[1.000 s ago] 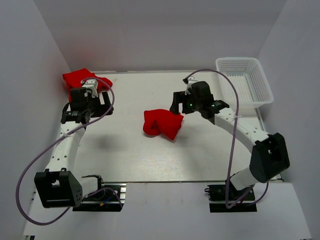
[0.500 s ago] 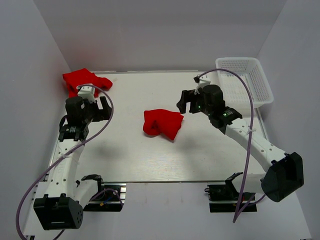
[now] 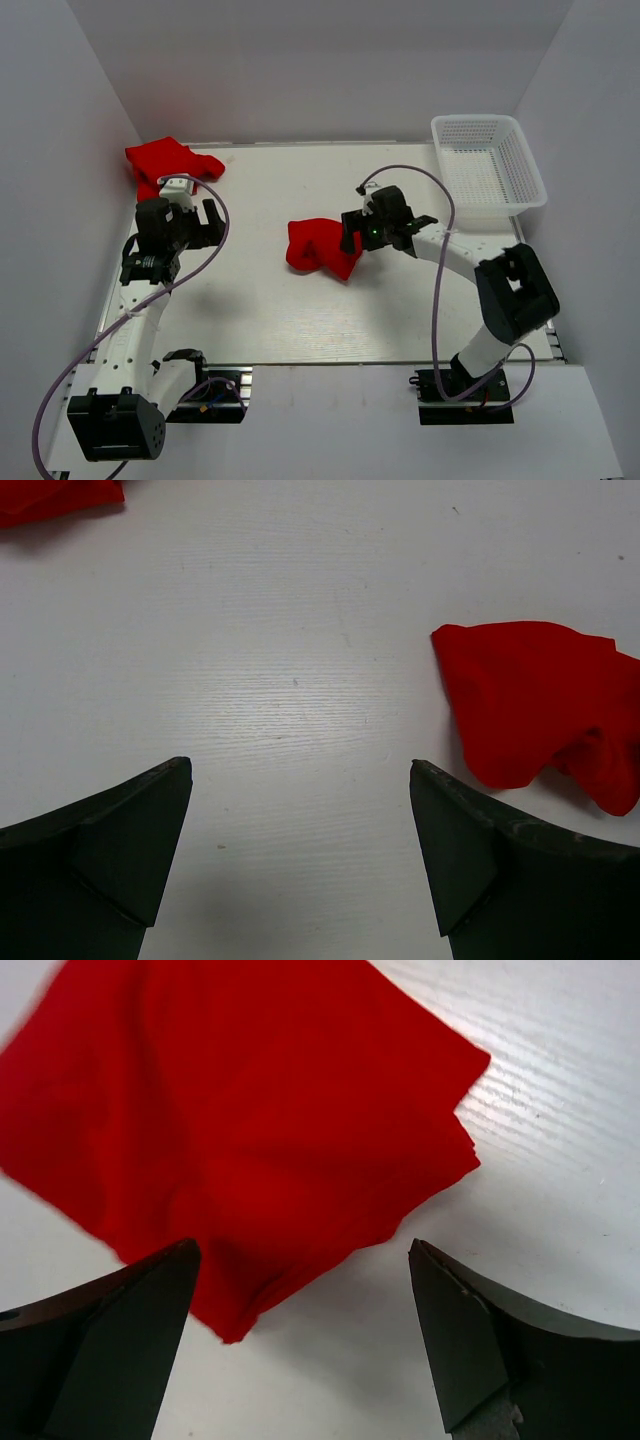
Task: Fold and stack the t-shirts
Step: Flatten out the tshirt
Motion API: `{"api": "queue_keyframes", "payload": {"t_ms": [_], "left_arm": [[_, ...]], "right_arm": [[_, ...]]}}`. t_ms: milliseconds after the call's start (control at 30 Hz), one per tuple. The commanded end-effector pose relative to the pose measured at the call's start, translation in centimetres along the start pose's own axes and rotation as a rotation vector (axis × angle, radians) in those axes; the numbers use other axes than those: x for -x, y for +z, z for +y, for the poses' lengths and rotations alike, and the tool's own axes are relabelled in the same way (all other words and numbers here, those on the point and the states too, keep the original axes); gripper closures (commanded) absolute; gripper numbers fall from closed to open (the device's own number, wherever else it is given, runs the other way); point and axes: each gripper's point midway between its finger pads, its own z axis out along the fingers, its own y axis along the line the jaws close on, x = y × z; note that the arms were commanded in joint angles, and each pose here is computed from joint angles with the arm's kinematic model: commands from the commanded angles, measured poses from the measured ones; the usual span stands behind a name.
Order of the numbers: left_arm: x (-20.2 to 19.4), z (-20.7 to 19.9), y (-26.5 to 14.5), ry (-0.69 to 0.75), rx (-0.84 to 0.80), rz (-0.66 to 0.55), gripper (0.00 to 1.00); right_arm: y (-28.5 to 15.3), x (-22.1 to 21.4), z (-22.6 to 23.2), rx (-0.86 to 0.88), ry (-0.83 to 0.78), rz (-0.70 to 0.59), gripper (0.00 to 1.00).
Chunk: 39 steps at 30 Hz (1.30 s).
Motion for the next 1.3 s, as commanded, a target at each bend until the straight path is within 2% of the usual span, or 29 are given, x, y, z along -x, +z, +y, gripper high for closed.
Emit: {"api": "queue_keyframes", "payload": {"t_ms": [0,33,67,167,233,267,300,433,500,567,600,667,700,800,867,967,1033,1067,1133,1167,1267], "left_arm": [[0.4,0.0,-0.6,0.006,0.007,-0.017,0.00],[0.4,0.0,-0.6,0.006,0.007,-0.018,0.00],[0.4,0.1,-0.6,0.006,0.016,-0.018,0.00],[0.6,0.1,-0.7,0.006,0.016,-0.019,0.00],[0.8,0.3,-0.6,0.006,0.025,-0.019,0.00],[0.6,0.3,-0.6,0.004,0.026,-0.010,0.00],[0.6,0.4,-0.6,0.004,0.035,-0.011,0.00],[0.9,0.6,-0.5,0.005,0.044,-0.014,0.00],[1.2,0.6,-0.5,0.005,0.044,-0.015,0.00],[1.6,0.6,-0.3,0.006,0.043,-0.023,0.00],[1.9,0.5,-0.2,0.008,0.042,-0.033,0.00],[2.2,0.5,-0.2,0.008,0.042,-0.035,0.00],[2.5,0.5,-0.1,0.010,0.041,-0.048,0.00],[3.1,0.5,0.0,-0.013,0.048,-0.062,0.00],[3.8,0.6,-0.1,-0.011,0.055,-0.083,0.00],[3.8,1.3,0.3,-0.028,0.082,-0.073,0.00],[4.3,1.4,0.1,-0.018,0.091,-0.080,0.00],[4.7,1.6,-0.1,-0.017,0.105,-0.091,0.00],[5.1,1.8,-0.2,-0.017,0.118,-0.101,0.00],[5.8,1.8,-0.4,-0.016,0.127,-0.116,0.00],[6.1,1.9,-0.5,-0.003,0.128,-0.111,0.00]], "right_arm": [[0.9,2.6,-0.2,-0.020,0.030,-0.059,0.09],[1.1,3.7,0.1,-0.014,0.017,-0.078,0.11],[2.2,2.9,-0.2,-0.021,0.027,-0.050,0.14],[3.5,2.8,-0.3,-0.010,0.022,-0.036,0.29],[4.4,2.6,-0.3,0.007,0.023,-0.019,0.52],[4.7,2.6,-0.1,0.013,0.014,-0.022,0.68],[4.6,3.1,0.1,0.024,0.013,-0.032,1.00],[2.6,6.6,0.9,0.033,-0.028,-0.126,1.00],[-0.1,11.9,2.4,0.050,-0.089,-0.243,1.00],[-2.8,14.6,3.1,0.029,-0.132,-0.283,1.00],[-6.6,20.5,5.1,0.054,-0.183,-0.407,1.00],[-10.2,24.3,7.2,0.085,-0.246,-0.496,1.00],[-15.7,28.7,10.5,0.153,-0.307,-0.619,1.00],[-22.5,31.8,14.9,0.275,-0.403,-0.769,1.00],[-24.3,31.3,15.9,0.294,-0.425,-0.808,1.00],[-20.0,27.4,14.2,0.259,-0.368,-0.690,1.00],[-19.7,25.8,15.1,0.296,-0.345,-0.620,1.00],[-17.8,24.2,14.8,0.286,-0.325,-0.576,1.00],[-16.4,22.7,13.4,0.245,-0.303,-0.560,1.00],[-17.3,23.0,13.8,0.248,-0.318,-0.548,1.00],[-22.7,26.2,16.4,0.286,-0.351,-0.672,1.00]]}}
